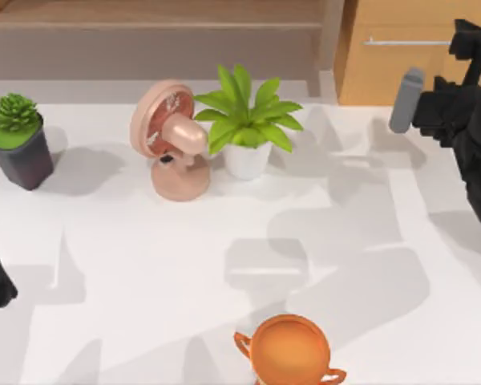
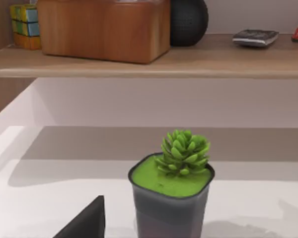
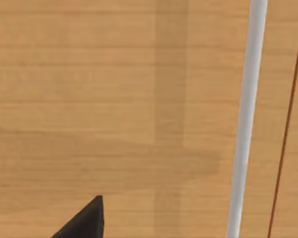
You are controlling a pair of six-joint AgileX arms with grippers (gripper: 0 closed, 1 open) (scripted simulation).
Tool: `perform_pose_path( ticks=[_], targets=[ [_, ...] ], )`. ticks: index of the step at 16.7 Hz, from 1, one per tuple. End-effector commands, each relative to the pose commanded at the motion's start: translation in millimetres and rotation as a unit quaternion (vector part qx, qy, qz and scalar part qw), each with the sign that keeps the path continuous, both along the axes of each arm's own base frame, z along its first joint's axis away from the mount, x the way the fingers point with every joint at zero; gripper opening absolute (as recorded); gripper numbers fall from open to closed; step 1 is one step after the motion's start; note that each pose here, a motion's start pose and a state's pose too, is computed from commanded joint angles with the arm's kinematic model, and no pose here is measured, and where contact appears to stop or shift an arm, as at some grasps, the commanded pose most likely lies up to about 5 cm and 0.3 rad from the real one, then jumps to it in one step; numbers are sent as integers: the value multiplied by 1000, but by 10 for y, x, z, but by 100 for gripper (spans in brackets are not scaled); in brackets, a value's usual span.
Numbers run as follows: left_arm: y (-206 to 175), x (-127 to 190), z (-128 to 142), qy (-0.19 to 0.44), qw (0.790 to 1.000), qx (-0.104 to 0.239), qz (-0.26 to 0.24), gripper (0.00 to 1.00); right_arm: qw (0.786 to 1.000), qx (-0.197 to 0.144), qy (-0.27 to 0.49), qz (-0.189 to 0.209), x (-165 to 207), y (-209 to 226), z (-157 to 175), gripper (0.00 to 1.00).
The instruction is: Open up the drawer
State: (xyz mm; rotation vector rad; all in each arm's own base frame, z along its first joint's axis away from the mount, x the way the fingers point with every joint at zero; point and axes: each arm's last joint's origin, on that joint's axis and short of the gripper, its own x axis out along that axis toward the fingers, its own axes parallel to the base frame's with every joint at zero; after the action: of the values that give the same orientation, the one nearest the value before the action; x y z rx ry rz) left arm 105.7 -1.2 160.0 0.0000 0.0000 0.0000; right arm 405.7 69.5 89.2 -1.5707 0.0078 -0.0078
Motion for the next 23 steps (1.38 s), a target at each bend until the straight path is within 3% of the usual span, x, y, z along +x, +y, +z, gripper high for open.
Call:
perform_pose_path(
  ticks=[12, 23],
  targets=[
    [0, 0, 0, 0, 1000, 0, 0, 100, 1000, 0, 0, 0, 250, -2, 0, 100],
    [0, 0, 0, 0, 1000, 0, 0, 100, 1000, 0, 0, 0, 250, -2, 0, 17]
  ],
)
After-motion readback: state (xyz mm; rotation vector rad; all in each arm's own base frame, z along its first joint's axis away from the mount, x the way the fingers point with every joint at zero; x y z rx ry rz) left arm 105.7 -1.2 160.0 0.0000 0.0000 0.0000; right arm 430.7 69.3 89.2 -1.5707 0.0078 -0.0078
